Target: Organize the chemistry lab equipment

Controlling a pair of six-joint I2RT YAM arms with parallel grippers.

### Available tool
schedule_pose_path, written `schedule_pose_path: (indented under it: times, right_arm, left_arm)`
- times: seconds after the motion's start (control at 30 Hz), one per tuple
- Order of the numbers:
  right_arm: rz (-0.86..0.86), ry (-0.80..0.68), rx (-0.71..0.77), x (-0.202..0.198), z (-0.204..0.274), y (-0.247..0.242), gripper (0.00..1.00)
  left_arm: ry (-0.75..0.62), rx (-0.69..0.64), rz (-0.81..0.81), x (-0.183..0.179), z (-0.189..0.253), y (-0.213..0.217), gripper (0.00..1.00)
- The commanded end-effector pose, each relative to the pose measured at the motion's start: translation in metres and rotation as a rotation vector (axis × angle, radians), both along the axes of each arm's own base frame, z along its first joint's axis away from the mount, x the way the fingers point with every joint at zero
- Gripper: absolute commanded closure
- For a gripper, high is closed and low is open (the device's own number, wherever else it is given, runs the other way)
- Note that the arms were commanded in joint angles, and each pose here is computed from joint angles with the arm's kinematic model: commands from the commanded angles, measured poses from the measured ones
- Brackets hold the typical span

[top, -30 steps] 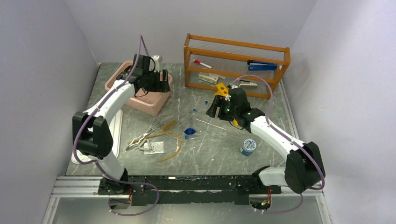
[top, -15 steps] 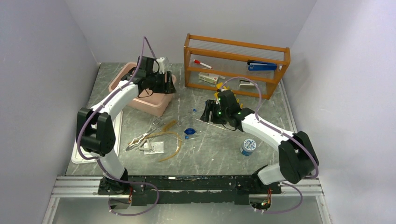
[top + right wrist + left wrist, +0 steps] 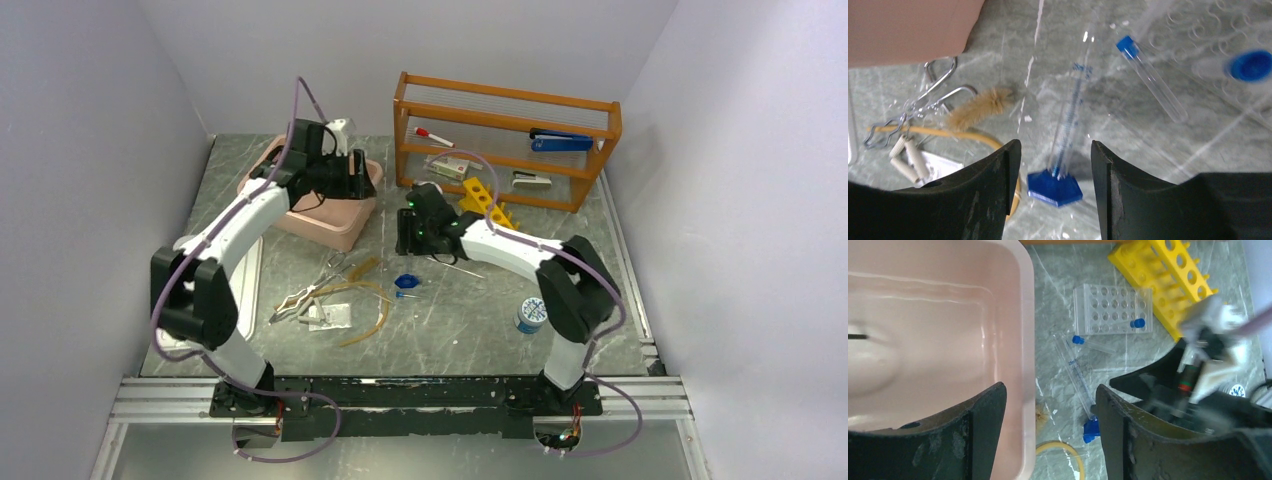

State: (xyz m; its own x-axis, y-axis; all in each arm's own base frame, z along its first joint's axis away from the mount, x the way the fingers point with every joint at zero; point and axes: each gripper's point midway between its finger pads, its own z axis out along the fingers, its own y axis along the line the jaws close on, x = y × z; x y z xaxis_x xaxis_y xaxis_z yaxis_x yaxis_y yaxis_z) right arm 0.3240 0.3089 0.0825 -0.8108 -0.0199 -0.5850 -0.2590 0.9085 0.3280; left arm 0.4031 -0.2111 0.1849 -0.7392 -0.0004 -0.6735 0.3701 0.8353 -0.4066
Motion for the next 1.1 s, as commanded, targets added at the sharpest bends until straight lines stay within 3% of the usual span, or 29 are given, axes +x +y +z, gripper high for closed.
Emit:
schedule_pose_path:
  times: [0.0,0.17,0.47,0.67,1.07]
  right_arm:
    - [-0.008,0.022,-0.144,0.004,-0.020,-0.002,0.44]
    - [-0.039,0.070,-0.218,0.002,-0.038,-0.007,0.49]
    - [0.002,0.153,-0.201,-0.006,-0.058,0.006,0.58]
    - [-0.028,0.162,-0.202,-0.005,-0.060,0.005,0.79]
    - [0.051,-0.186,0.130,0.003,0.063,0.024,0.85]
  left_arm:
    - [-0.131,0.026,0.102,-0.011,0.049,0.022,0.30]
    - [-0.157,-0.004,0.100,-0.041,0.061,0.030,0.30]
    - [-0.149,-0.019,0.077,-0.080,0.054,0.038,0.30]
    - [-0.133,-0.025,0.082,-0.089,0.046,0.040,0.29]
    - [-0.142,-0.172,0.112,-0.096,0.074,0.029,0.23]
